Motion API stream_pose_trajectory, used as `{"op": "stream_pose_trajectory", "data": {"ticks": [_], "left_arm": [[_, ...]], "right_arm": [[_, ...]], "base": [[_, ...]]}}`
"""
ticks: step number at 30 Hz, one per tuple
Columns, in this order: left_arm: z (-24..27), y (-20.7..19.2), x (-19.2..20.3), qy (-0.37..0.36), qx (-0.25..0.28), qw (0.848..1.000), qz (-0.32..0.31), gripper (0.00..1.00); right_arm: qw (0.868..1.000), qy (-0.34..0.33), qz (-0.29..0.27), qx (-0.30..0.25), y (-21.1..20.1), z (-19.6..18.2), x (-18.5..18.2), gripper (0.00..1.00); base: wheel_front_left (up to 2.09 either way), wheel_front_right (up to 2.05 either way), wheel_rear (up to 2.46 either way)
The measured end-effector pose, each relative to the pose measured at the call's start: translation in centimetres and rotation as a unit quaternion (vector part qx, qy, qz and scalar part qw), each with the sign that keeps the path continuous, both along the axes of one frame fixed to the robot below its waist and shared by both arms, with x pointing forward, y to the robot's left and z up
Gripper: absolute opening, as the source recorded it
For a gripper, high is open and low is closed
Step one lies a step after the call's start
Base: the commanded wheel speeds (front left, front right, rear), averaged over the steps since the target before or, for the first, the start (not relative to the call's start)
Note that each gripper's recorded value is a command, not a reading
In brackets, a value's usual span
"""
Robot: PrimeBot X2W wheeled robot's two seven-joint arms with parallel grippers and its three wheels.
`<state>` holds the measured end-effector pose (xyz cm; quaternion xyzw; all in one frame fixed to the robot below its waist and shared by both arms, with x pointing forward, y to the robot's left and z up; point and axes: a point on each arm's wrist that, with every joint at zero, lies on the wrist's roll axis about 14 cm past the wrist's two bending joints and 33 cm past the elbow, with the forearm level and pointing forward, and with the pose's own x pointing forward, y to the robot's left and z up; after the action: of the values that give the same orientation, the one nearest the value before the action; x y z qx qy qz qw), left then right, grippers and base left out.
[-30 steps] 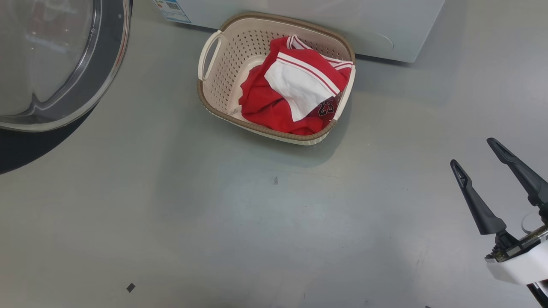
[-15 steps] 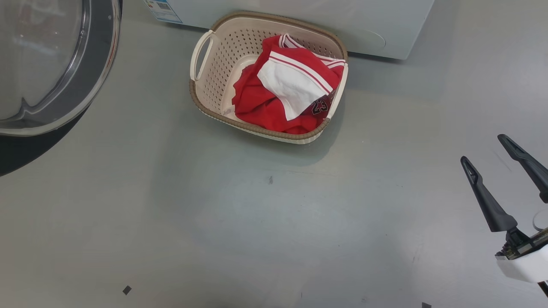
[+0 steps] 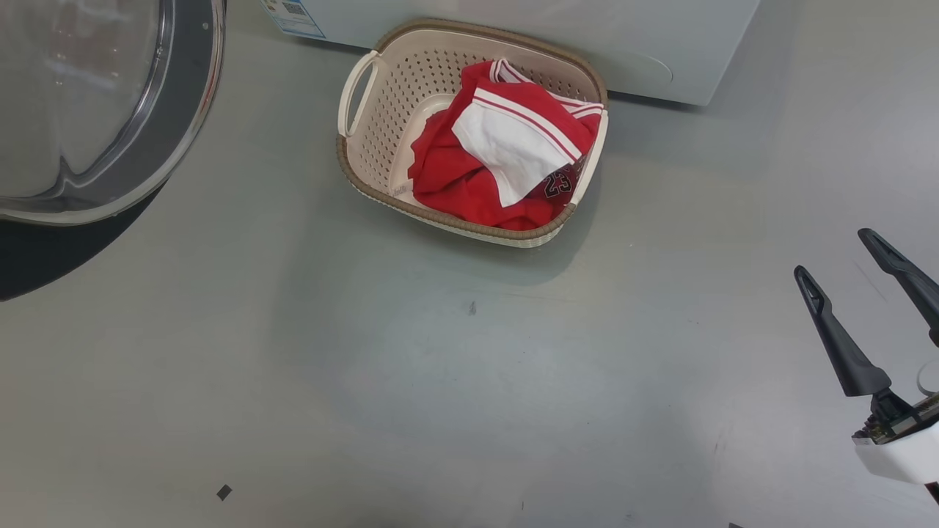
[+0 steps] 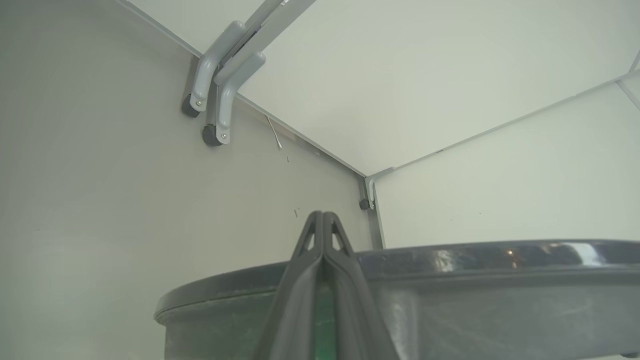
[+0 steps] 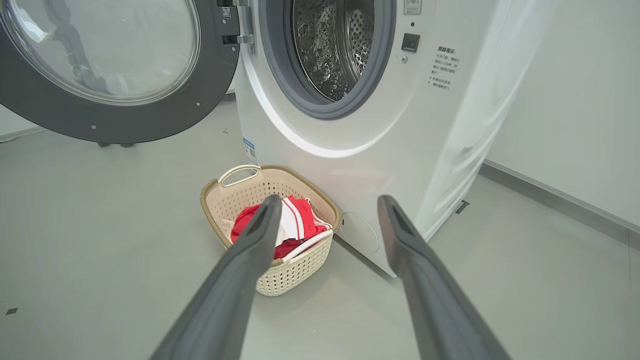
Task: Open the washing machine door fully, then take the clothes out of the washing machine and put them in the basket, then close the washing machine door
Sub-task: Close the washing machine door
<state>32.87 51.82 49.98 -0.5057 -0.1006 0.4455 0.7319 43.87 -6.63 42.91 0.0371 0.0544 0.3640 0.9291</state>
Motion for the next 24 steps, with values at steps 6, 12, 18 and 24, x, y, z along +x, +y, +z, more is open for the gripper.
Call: {"op": "stream_pose_trajectory", "data": {"ticks": [6, 12, 18, 24], "left_arm": [[-0.1, -0.9, 0.6, -0.007, -0.026, 0.999, -0.038, 0.0], [-0.1, -1.5, 0.7, -0.012, -0.044, 0.997, -0.066, 0.0], [0.2, -2.0, 0.7, -0.02, -0.058, 0.994, -0.088, 0.0], [0.3, -2.2, 0.4, -0.019, -0.063, 0.993, -0.101, 0.0]], "right_arm": [[1.0, 0.0, 0.002, 0.0, 0.1, 0.1, 0.0, 1.0], [1.0, 0.002, 0.006, 0.0, 0.4, 0.0, -0.3, 1.0], [1.0, 0.0, 0.01, 0.002, 0.7, 0.1, -0.2, 1.0], [1.0, 0.0, 0.013, 0.003, 0.8, 0.2, -0.3, 1.0]], "base": [[0.0, 0.0, 0.0], [0.0, 0.0, 0.0], [0.0, 0.0, 0.0], [0.0, 0.0, 0.0]]}}
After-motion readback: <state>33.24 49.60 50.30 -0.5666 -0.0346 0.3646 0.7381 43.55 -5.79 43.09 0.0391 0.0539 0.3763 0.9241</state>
